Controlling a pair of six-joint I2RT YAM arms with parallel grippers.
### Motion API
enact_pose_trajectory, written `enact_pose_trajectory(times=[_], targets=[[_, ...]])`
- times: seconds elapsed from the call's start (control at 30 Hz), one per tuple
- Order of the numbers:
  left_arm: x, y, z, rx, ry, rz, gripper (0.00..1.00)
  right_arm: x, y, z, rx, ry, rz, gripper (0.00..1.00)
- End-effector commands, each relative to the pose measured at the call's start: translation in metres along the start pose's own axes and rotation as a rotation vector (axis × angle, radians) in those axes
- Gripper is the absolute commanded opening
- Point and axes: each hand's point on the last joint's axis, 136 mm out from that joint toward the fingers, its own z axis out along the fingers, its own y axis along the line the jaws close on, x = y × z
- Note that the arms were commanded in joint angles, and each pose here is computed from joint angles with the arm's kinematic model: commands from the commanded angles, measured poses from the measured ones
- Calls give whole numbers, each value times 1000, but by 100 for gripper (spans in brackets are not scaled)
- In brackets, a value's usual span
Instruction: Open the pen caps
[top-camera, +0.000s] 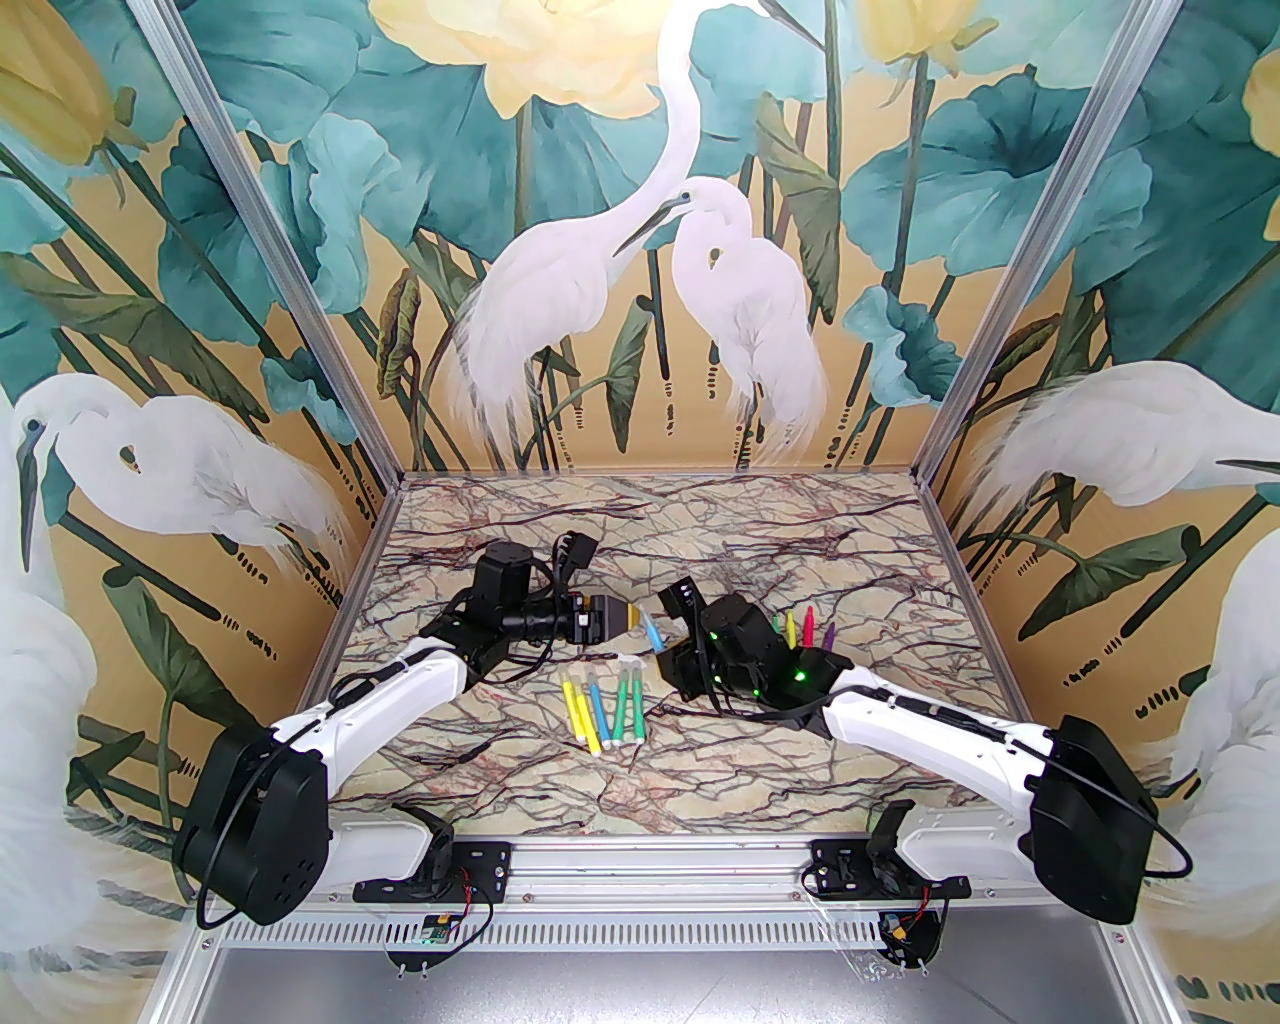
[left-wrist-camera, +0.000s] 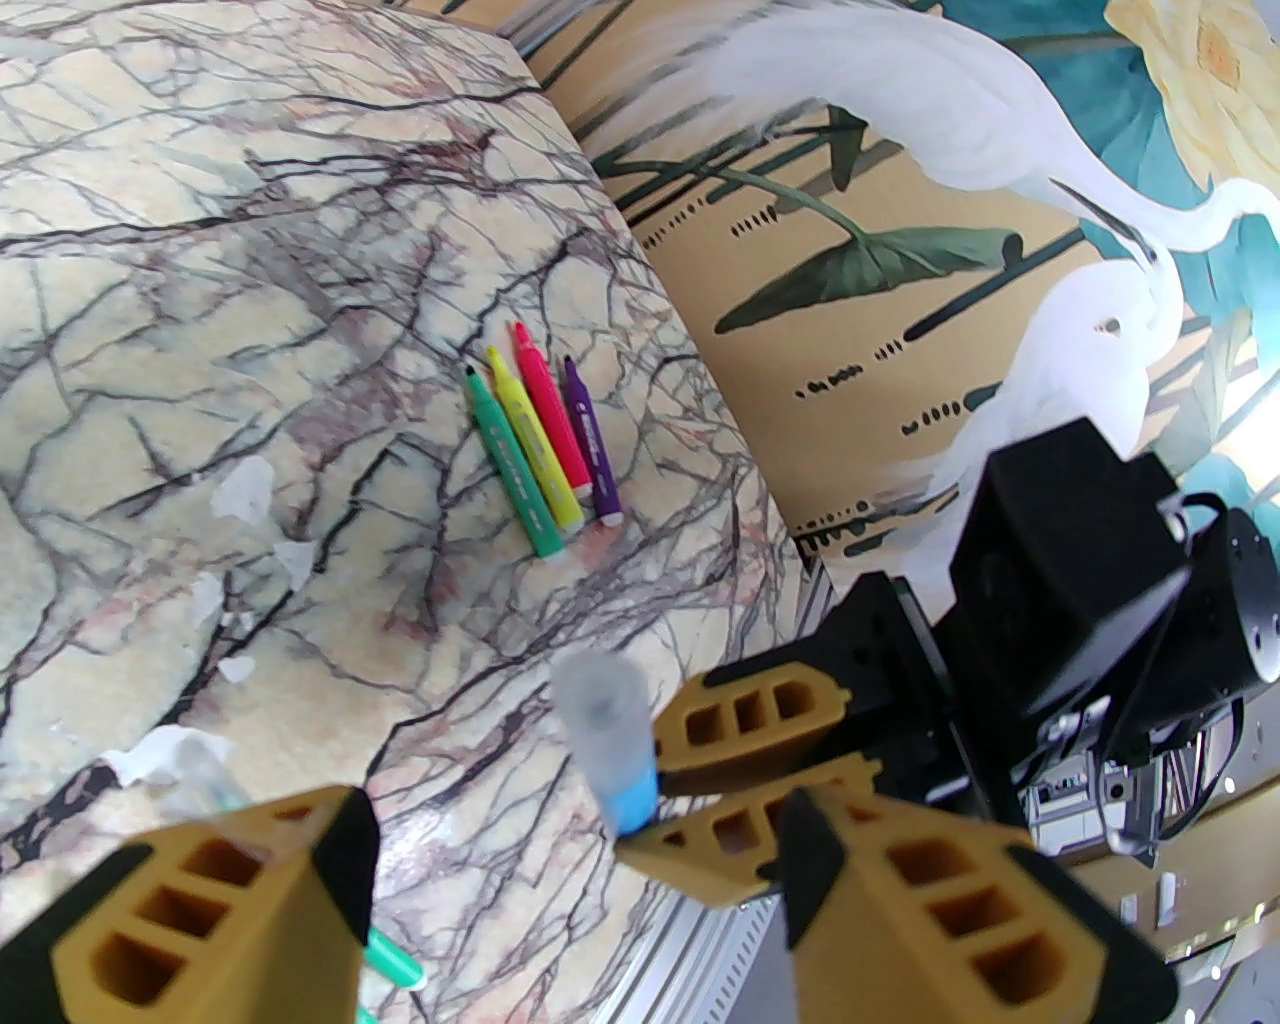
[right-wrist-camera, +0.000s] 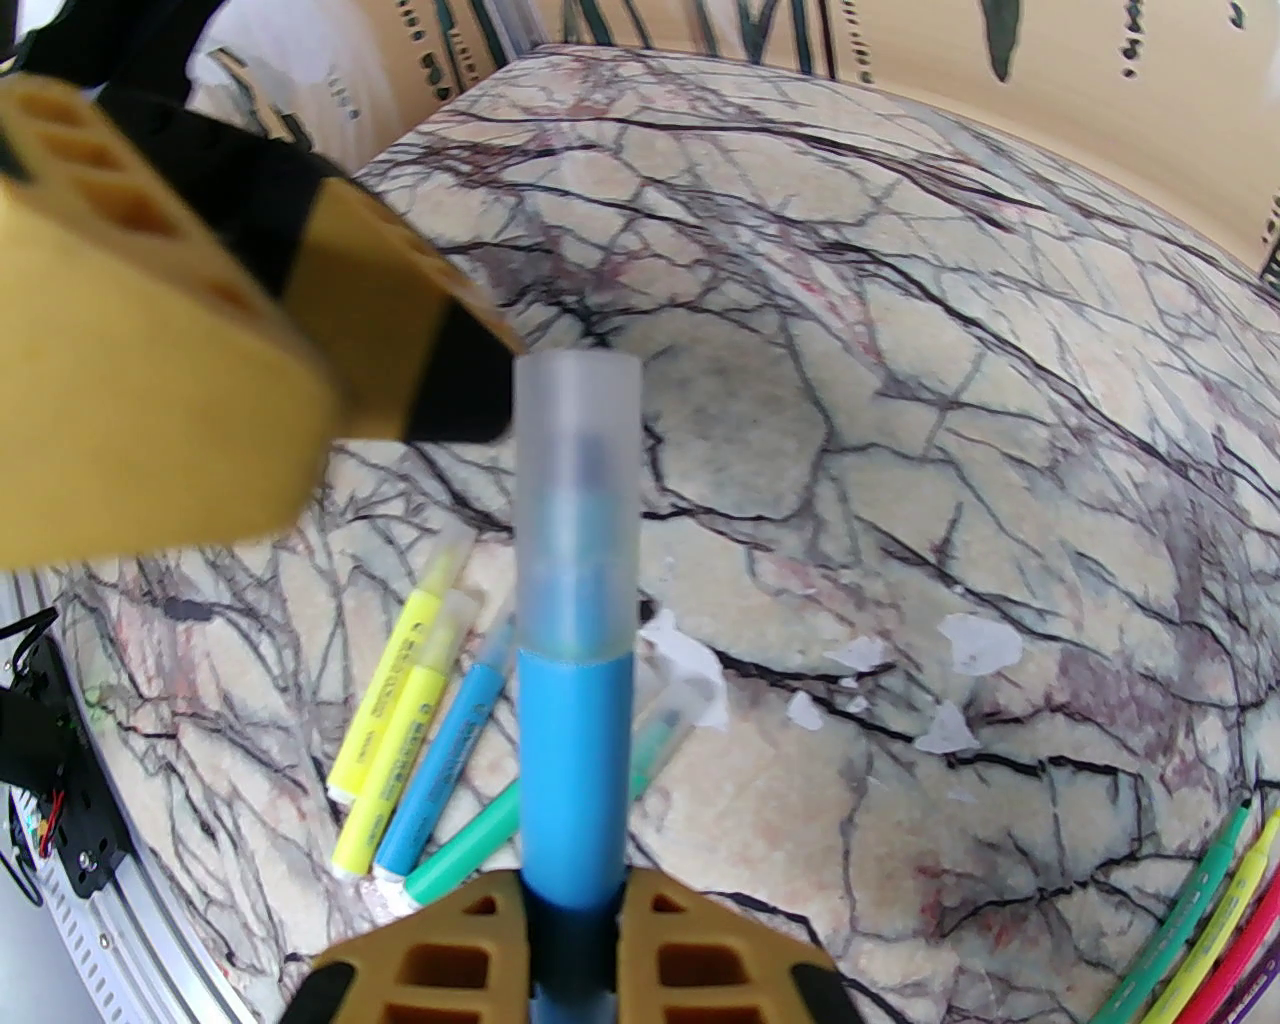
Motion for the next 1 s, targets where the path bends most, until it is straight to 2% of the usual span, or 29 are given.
enact_pose_trajectory(times=[0.0,0.57,0.83,0.97], targets=[[-7,-16,5,63,9,24,65,-18,14,-3,-43,-47,-33,11],[-5,-25,15,94,42,32,41,-22,18,-2,-52,-49,-49,11],[-12,-22,15,65,20,39,38,-19,19,0,-61,-37,-49,11],[-12,-20,17,55,21,35,34,-17,20,2,-67,-28,-50,11]])
